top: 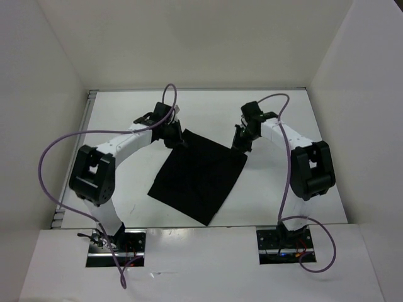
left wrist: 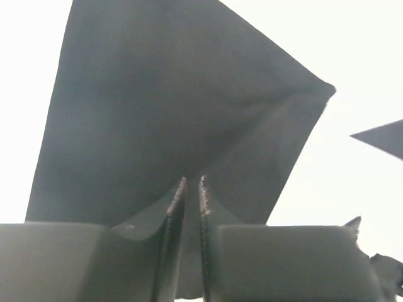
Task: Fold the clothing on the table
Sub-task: Fold the skirt
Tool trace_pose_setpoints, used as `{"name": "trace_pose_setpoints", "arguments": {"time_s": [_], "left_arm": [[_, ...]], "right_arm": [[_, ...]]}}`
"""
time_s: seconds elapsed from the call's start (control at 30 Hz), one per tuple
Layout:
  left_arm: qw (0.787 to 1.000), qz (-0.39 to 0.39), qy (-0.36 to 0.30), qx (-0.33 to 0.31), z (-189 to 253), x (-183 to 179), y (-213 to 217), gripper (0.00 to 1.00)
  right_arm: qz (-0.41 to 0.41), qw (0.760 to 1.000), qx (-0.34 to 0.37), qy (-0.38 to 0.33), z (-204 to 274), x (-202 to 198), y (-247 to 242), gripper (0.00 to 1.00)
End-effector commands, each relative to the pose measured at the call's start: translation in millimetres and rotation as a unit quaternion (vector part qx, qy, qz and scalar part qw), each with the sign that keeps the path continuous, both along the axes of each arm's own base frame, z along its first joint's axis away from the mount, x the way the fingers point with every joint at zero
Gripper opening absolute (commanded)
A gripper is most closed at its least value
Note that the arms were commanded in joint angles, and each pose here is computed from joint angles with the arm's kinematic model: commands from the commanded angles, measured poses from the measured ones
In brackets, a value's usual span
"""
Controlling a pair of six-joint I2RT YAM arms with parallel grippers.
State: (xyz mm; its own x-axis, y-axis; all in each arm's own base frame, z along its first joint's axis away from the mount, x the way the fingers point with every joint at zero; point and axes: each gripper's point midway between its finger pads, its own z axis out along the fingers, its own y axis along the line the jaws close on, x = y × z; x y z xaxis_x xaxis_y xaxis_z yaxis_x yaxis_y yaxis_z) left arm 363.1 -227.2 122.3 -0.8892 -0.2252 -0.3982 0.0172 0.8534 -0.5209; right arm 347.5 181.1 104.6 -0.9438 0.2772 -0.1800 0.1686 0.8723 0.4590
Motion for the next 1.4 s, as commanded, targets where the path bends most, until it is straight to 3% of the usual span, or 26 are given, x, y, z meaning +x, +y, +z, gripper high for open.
{"name": "trace_pose_setpoints", "arguments": {"time_s": [0.0, 0.1, 0.27, 0.53, 0.67, 0.77, 0.83, 1.0, 1.1, 1.27, 1.37], "left_arm": [[0.998, -0.013, 0.049, 0.035, -49.9, 11.7, 4.0, 0.15], [0.997, -0.007, 0.070, 0.043, -68.0, 19.8, 6.4, 0.08], [0.995, 0.008, 0.094, 0.039, -85.8, 28.1, 15.3, 0.00], [0.987, 0.014, 0.153, 0.048, -122.6, -32.1, 29.9, 0.00], [0.984, 0.020, 0.172, 0.036, -126.3, -54.2, 29.4, 0.00], [0.983, 0.018, 0.179, 0.029, -128.7, -65.3, 23.1, 0.00], [0.984, 0.018, 0.173, 0.026, -124.8, -60.1, 21.1, 0.00], [0.987, 0.016, 0.158, 0.029, -111.7, -41.1, 16.0, 0.00], [0.990, 0.025, 0.136, 0.026, -92.9, -30.8, 23.2, 0.00], [0.996, 0.048, 0.066, 0.043, -45.1, -9.7, 41.8, 0.00], [0.995, 0.052, 0.050, 0.062, -28.8, -0.2, 53.6, 0.00]], "right_arm": [[0.011, 0.999, -0.010, 0.039, -40.5, -31.7, 9.4, 0.08], [0.017, 0.997, -0.030, 0.070, -65.7, -55.1, 9.7, 0.05], [0.016, 0.994, -0.056, 0.094, -90.5, -60.9, 5.0, 0.03], [0.028, 0.989, -0.098, 0.110, -117.3, -36.9, 2.6, 0.03], [0.033, 0.989, -0.098, 0.102, -117.5, -11.0, 8.3, 0.03], [0.033, 0.992, -0.092, 0.077, -103.8, 31.1, 13.8, 0.03], [0.024, 0.992, -0.095, 0.086, -108.9, 48.2, 6.2, 0.03], [0.015, 0.994, -0.106, 0.032, -74.5, 97.4, 0.3, 0.03], [0.015, 0.993, -0.113, 0.003, -41.2, 90.9, -11.2, 0.11], [0.012, 0.993, -0.109, -0.042, 7.7, 45.0, -27.4, 0.32], [0.010, 0.992, -0.123, -0.026, 6.4, 7.7, -41.9, 0.40]]}}
